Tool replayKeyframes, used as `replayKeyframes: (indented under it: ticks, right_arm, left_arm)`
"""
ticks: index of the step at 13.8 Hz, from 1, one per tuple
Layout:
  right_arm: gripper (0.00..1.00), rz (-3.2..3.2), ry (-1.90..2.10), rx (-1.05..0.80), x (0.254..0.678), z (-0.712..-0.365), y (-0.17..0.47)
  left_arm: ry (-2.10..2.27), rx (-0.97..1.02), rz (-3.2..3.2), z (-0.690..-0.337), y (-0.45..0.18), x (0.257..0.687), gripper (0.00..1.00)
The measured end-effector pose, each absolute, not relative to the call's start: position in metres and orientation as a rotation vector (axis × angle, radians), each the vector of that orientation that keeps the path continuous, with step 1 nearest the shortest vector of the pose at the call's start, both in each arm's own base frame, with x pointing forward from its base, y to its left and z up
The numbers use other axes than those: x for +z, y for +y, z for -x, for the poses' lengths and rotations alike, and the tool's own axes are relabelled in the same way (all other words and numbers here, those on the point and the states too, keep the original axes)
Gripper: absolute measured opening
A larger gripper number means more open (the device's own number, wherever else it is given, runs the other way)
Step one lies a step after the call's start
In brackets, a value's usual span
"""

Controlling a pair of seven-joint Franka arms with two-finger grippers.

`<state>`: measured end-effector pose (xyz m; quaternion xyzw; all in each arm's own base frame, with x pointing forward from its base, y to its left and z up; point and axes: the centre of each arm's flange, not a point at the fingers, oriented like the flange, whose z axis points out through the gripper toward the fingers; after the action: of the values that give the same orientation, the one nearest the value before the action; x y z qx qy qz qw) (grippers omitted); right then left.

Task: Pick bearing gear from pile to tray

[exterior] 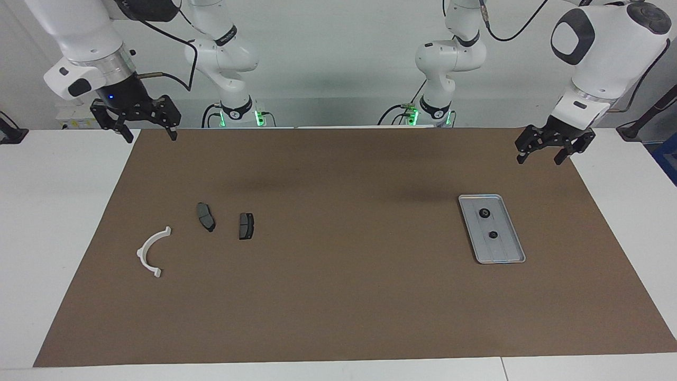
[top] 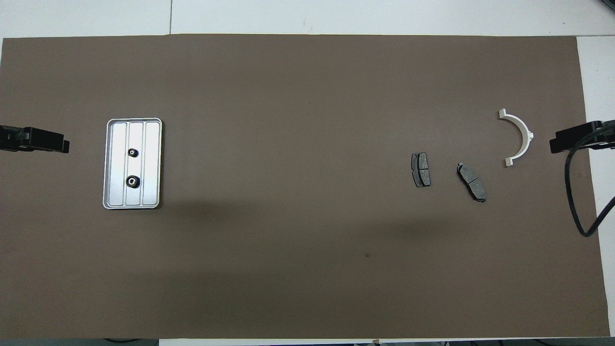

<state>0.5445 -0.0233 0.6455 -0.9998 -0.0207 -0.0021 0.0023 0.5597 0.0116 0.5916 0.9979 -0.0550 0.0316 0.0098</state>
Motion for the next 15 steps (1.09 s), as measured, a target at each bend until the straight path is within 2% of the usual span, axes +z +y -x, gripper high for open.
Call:
replayKeyframes:
  ticks: [15]
  right_arm:
    - [1.00,3.136,-0.057,-0.006,0.6455,-0.5443,-0.0260]
  left_arm:
    - [-0.173,0.132,-3.116,-0.5610,0.0109,0.6016,1.00]
